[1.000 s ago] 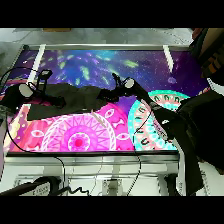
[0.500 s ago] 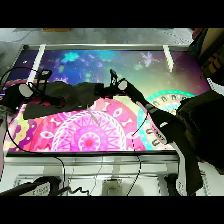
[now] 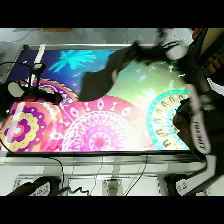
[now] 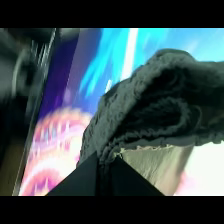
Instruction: Fold the clothes and pants, and hang the long-sleeved shirts on hangers.
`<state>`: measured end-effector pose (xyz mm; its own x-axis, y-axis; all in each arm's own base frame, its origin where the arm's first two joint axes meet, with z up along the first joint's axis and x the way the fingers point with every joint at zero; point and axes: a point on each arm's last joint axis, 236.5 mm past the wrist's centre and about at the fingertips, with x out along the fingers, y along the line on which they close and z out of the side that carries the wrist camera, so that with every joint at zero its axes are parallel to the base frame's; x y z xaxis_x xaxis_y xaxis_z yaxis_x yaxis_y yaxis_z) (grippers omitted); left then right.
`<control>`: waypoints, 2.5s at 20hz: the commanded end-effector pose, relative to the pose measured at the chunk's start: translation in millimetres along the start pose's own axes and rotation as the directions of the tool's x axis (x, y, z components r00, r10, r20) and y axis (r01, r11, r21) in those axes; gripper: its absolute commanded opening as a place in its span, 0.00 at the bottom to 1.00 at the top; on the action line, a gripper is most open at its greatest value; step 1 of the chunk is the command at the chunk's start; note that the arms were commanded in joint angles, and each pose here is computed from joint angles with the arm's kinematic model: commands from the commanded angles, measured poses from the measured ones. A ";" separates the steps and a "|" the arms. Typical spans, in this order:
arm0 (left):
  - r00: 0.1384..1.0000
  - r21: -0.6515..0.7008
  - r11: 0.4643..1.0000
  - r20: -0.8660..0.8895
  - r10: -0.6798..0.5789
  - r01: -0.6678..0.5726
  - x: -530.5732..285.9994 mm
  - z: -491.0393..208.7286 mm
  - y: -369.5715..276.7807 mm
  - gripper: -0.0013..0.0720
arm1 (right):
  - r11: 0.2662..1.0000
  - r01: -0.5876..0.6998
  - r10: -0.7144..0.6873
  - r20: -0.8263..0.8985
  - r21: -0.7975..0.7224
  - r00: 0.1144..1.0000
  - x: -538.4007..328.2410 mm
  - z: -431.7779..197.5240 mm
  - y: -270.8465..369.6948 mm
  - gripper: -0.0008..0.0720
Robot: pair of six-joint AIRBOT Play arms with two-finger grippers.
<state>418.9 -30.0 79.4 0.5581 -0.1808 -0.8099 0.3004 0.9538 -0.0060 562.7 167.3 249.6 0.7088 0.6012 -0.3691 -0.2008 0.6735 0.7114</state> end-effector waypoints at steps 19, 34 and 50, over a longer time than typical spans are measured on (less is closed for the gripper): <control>0.996 0.016 1.000 0.081 0.023 -0.025 -32.1 14.8 -2.4 0.96 | 0.483 0.672 -0.874 0.345 0.561 0.341 -526.9 15.7 -107.7 0.05; 0.996 0.016 1.000 0.081 0.023 -0.025 -32.1 14.8 -2.4 0.96 | 0.756 0.223 -0.583 0.478 0.616 0.657 -452.3 48.1 -40.3 0.96; 0.997 0.016 1.000 0.079 0.023 -0.024 -31.6 14.2 -2.4 0.96 | 0.843 0.495 -0.511 0.027 0.209 0.859 -353.3 -24.2 -74.0 0.05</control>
<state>411.6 -30.3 113.5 0.6243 -0.1779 -0.7607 0.2994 0.9539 0.0227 300.9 -130.8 351.3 0.8224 -0.0223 -0.5685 0.4382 0.6622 0.6079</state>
